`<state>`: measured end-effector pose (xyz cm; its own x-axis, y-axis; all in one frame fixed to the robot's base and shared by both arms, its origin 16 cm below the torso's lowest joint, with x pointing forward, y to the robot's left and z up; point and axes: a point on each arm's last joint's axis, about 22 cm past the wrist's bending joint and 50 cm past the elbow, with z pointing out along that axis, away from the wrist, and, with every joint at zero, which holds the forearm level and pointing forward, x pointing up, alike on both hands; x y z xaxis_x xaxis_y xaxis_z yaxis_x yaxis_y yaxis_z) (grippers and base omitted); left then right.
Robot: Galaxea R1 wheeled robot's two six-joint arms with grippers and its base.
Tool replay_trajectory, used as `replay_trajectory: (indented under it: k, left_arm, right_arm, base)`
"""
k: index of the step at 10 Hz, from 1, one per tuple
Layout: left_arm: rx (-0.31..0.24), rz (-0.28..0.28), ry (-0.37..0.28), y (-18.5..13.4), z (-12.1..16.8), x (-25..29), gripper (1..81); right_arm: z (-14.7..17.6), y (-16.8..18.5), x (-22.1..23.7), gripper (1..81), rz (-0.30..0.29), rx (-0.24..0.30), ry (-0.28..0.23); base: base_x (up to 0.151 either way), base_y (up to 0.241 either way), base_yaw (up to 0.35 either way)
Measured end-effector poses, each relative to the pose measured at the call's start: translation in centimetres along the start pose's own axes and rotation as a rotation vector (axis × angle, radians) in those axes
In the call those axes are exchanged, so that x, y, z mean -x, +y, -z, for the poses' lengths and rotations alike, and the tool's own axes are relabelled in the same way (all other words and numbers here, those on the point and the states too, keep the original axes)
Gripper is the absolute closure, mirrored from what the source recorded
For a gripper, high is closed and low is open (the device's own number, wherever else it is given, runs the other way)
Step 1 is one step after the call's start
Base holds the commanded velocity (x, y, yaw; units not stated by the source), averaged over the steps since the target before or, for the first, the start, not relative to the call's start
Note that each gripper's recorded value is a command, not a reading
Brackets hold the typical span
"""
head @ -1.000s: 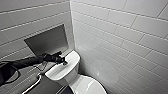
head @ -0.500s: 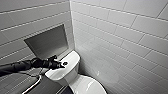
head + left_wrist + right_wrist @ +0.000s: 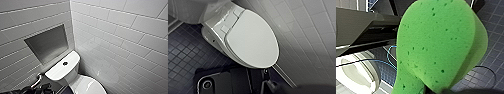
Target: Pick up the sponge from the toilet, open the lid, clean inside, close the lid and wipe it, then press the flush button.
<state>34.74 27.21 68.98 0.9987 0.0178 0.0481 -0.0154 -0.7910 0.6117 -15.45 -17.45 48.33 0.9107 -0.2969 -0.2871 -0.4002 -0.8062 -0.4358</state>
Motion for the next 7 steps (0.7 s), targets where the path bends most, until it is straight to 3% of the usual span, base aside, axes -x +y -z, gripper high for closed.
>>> replay_trajectory:
  k: [3, 7]
  left_arm:
    - [0.008, 0.055, -0.105, -3.0, -3.1, 13.6, 81.1]
    - [0.023, 0.083, -0.228, -4.2, -10.9, 29.7, 81.1]
  right_arm:
    - [-1.0, -0.2, 0.2, 81.1, 0.004, 0.012, 0.002]
    - [-1.6, 0.3, 0.3, 81.1, 0.01, 0.033, 0.007]
  base:
    - [0.0, 0.0, 0.0]
    - [0.0, 0.0, 0.0]
